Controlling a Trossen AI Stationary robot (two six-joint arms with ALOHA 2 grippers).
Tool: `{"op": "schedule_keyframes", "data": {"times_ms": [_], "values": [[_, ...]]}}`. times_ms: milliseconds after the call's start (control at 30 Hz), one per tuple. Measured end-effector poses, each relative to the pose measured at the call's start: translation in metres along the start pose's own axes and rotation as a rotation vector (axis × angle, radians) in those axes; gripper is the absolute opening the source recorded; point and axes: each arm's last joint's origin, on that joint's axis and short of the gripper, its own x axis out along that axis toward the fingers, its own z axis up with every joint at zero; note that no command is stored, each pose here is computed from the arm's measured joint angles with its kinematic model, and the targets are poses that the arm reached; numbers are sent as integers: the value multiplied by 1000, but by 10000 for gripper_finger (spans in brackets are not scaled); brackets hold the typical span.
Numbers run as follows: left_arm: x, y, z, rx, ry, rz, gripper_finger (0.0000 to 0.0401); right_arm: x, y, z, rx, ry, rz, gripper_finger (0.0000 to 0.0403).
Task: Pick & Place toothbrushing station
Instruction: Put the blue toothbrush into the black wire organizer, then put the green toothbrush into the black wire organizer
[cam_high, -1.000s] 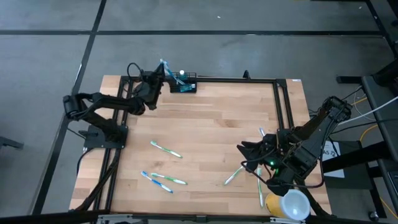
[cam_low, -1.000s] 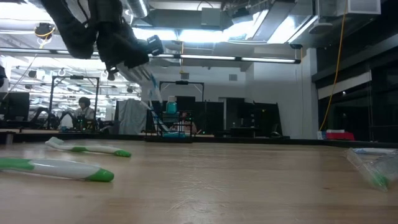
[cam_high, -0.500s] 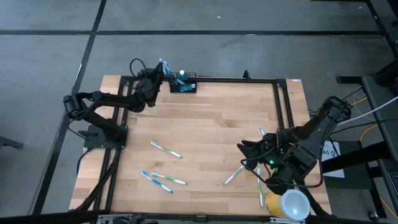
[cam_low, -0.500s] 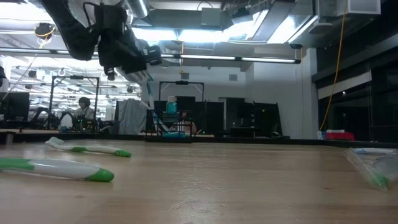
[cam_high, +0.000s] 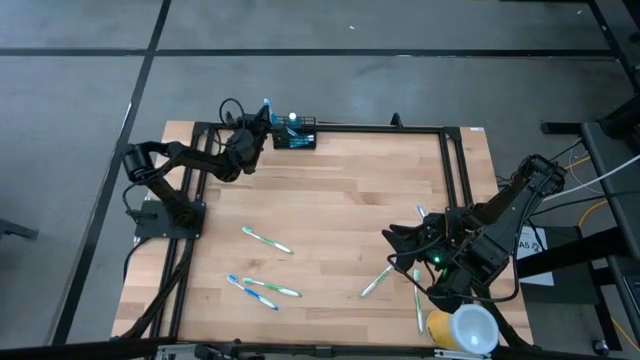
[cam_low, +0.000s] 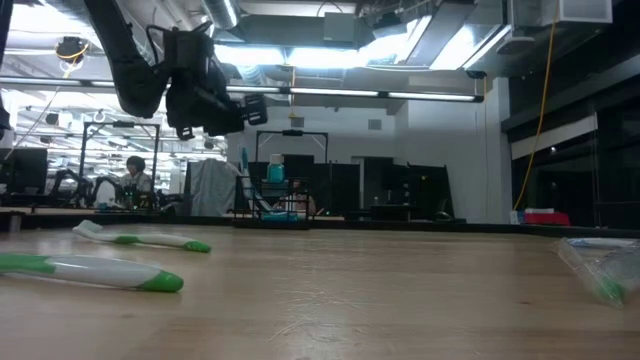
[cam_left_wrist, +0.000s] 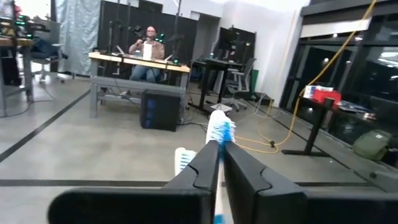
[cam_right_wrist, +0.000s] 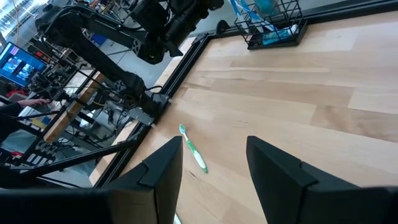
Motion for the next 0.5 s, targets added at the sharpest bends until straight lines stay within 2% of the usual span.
{"op": "schedule_keyframes", "data": {"times_ms": [367,500], "values": [[-1,-2,4,-20,-18,-27,135,-3,-1,-1,-14,8,8,181],[-14,-11,20,-59,-44,-132,163,-6,-1,-3,-17,14,15,181]]}}
